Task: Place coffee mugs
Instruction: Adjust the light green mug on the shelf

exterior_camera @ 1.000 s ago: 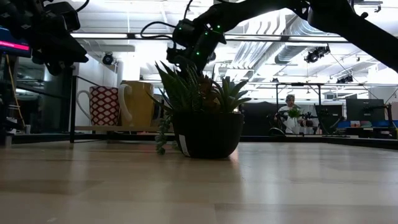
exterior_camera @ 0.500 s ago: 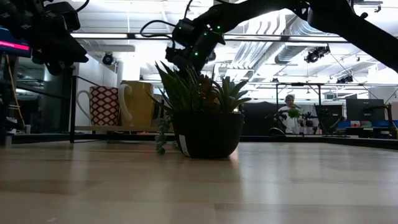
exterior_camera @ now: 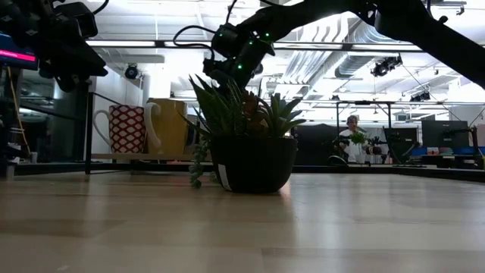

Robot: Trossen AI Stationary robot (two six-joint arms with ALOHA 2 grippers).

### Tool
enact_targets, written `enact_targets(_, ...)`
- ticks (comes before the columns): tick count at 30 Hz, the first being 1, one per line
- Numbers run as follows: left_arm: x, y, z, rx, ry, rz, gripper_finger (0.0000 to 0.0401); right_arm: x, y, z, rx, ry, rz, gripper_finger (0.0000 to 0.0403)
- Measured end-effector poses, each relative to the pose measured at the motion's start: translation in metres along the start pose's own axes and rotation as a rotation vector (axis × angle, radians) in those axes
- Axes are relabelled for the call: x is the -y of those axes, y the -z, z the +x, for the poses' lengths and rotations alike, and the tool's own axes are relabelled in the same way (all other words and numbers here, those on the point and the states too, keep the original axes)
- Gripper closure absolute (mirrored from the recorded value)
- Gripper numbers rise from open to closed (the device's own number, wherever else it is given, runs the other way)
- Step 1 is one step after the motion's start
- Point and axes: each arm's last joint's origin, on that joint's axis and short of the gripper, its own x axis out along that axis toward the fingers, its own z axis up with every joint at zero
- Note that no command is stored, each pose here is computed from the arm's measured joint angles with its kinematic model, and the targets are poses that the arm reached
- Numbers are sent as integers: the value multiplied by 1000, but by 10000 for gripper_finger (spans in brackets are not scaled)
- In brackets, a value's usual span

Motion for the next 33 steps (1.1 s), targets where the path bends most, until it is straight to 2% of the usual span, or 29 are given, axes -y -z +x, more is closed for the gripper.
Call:
enact_targets(15,0,0,0,0,0,0,330,2,-1,0,7,39,3,373)
enact_targets(23,0,0,0,0,0,1,330,1,6,0,-70,64,11,373)
enact_targets(33,0,0,0,0,0,1,330,-1,5,0,-49,1,31,373)
